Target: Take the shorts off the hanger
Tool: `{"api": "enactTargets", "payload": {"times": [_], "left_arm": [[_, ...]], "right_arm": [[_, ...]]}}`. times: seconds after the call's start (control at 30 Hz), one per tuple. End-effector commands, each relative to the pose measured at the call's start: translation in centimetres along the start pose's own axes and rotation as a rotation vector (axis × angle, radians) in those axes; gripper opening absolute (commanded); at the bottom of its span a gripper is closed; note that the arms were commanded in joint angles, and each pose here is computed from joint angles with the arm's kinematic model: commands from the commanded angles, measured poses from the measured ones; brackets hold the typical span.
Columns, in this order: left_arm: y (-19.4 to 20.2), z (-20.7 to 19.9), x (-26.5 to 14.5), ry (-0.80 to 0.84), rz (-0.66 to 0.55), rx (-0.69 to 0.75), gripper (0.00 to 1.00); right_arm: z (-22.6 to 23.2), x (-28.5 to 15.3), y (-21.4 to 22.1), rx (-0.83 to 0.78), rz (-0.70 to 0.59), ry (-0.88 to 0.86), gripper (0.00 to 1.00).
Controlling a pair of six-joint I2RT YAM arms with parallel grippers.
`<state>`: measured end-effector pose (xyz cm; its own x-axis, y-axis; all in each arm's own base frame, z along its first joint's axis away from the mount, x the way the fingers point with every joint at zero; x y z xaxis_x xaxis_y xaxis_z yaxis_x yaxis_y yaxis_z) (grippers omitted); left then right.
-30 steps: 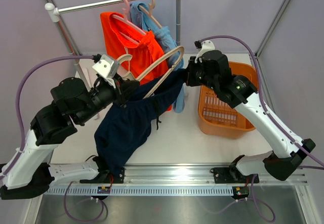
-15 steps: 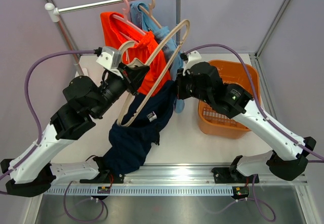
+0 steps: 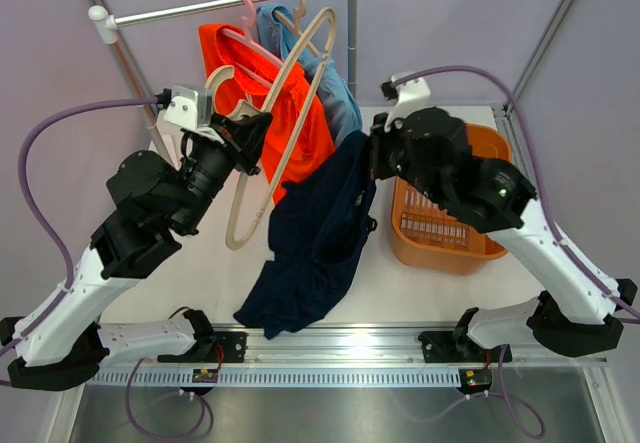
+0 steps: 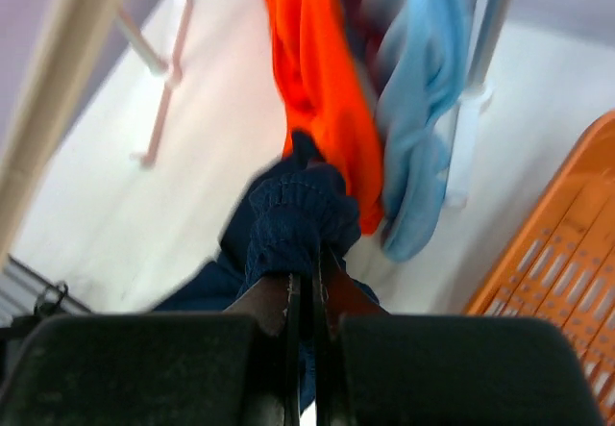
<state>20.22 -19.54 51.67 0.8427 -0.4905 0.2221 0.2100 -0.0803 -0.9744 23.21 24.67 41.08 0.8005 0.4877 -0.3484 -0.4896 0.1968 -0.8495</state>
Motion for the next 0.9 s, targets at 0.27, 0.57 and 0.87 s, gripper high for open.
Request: {"api": "enactTargets", "payload": {"times": [0.27, 0.57, 0.87], "left_arm": [[0.2, 4.0, -4.6, -0.126, 0.083, 0.021, 0.0], [2.0, 4.0, -5.4, -0.112, 0.135, 0.049, 0.0], [3.7, 3.6, -5.5, -0.093, 0.186, 0.076, 0.0]], "right_arm": [[-2.5, -14.0, -18.7, -0.03, -0.692, 0.159, 0.0], [-5.0, -23.2, -26.6, -0.036, -1.121, 0.374, 0.0], [-6.2, -26.5, -30.5, -0.045, -1.351, 0.498, 0.0]]}}
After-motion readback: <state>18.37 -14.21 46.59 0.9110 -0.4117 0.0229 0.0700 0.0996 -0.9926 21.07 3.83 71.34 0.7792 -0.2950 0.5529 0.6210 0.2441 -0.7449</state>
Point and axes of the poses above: each gripper's point midway between its finger pads, its own x axis out along the fingers, its own z axis along the line the jaws close on, y = z × x, the point moved 3 cm from there along -x, back along the fingers, and after that the axes turned 14 degrees about x, right-handed, at the moved point
